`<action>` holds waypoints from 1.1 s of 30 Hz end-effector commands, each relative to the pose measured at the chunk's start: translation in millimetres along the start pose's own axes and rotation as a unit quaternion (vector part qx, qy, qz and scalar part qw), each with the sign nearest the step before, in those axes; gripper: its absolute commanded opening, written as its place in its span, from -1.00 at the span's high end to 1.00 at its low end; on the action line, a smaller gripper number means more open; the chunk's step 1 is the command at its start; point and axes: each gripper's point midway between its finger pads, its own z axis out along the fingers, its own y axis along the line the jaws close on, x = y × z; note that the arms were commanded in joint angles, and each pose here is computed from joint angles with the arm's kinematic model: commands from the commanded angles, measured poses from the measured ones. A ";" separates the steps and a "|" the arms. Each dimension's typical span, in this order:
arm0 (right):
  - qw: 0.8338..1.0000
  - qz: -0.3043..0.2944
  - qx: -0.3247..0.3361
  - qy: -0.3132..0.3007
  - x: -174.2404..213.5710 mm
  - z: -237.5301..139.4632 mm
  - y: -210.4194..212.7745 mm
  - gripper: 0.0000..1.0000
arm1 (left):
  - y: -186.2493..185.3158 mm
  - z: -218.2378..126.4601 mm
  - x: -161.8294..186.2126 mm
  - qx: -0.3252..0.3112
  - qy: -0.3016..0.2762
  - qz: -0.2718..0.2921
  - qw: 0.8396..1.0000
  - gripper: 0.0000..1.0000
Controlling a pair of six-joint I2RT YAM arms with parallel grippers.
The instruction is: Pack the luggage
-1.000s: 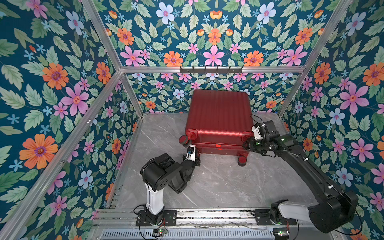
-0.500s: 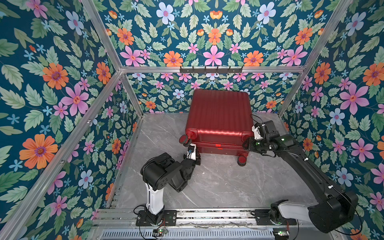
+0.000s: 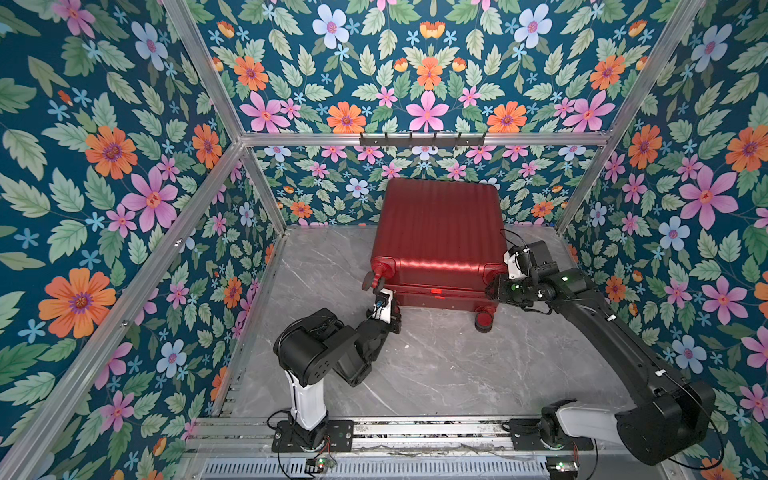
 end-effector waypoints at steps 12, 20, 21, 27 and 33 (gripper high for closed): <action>0.998 -0.031 -0.050 -0.001 -3.4 0.8 20.3 1.00 | -61.5 -5.4 -25.6 0.102 -0.051 -0.017 0.993 1.00; 0.998 -0.032 -0.051 0.000 -2.5 1.8 22.4 1.00 | -99.4 -3.1 -24.1 0.138 -0.053 -0.026 0.989 1.00; 0.998 -0.033 -0.052 0.001 -2.2 2.2 22.8 1.00 | -103.9 -2.2 -24.4 0.143 -0.054 -0.029 0.988 1.00; 0.998 -0.033 -0.053 0.003 -1.0 3.3 23.9 1.00 | -136.4 3.2 -20.8 0.173 -0.056 -0.037 0.983 1.00; 0.998 -0.033 -0.054 0.003 -0.5 3.8 25.2 1.00 | -163.3 9.5 -21.8 0.195 -0.064 -0.051 0.977 1.00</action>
